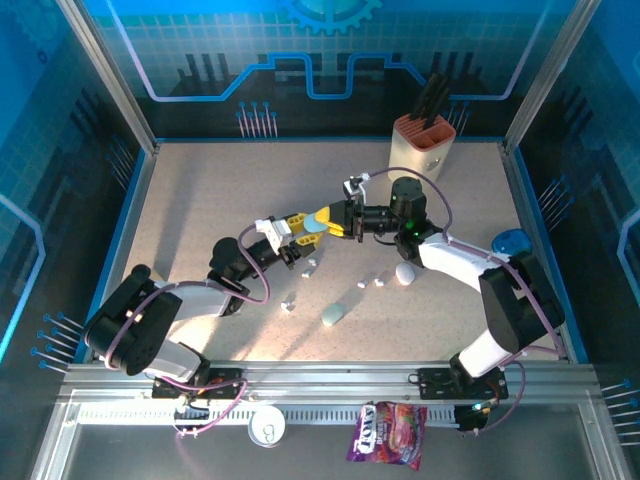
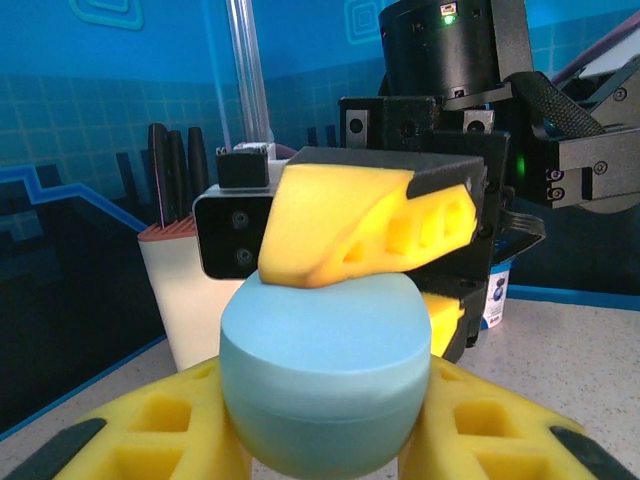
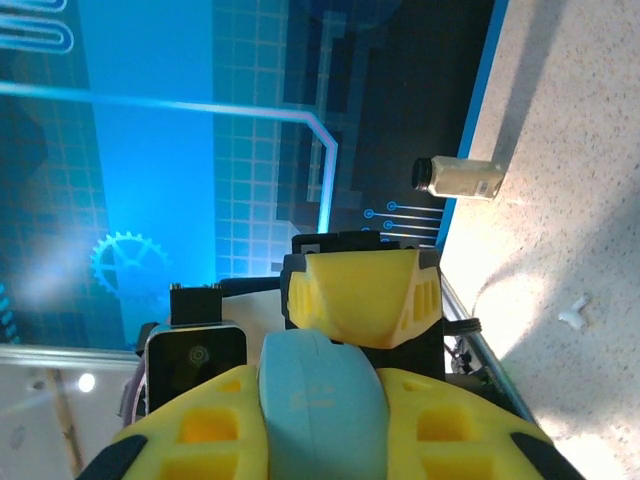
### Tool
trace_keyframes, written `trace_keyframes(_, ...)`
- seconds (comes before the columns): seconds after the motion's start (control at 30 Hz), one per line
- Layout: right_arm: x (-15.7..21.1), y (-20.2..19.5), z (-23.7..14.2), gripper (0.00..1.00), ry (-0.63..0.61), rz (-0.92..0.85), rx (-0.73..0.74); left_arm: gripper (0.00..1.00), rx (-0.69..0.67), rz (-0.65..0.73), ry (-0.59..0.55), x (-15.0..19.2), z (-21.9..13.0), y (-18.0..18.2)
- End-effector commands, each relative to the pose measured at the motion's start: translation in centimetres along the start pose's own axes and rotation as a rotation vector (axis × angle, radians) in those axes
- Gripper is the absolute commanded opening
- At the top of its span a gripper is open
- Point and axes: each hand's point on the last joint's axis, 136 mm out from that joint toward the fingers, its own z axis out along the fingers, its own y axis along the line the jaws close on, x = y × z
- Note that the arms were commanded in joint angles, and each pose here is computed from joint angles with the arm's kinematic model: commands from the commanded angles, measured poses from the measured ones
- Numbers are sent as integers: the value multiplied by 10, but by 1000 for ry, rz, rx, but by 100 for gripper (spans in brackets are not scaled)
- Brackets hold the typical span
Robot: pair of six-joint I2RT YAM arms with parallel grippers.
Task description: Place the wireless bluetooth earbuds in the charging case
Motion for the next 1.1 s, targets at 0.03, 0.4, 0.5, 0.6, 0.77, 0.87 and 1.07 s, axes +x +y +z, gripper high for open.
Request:
trace_keyframes(0.03, -7, -18, -11, 15, -44, -10, 88, 42, 15, 37, -33, -10, 1, -4)
trace_keyframes(0.4, -41, -95, -83, 15, -255, -5, 464, 99, -7, 20, 108, 26, -6, -2)
trace_keyframes(0.5, -57, -117, -93, 15, -293, -21, 582, 99, -21, 5, 146, 32, -10, -1)
trace_keyframes(0.6, -77, -139, -94, 15, -315, -24, 656, 99, -27, -16, 170, 34, -11, 0)
trace_keyframes(0.77, -102, -176, -80, 15, -310, 5, 713, 99, -28, -25, 189, 35, -15, -2)
trace_keyframes(0.87, -113, -193, -70, 16, -302, 12, 738, 99, -33, -42, 201, 36, -17, -3)
trace_keyframes(1.07, -122, -224, -60, 19, -280, 42, 778, 99, -39, -73, 227, 37, -21, -4)
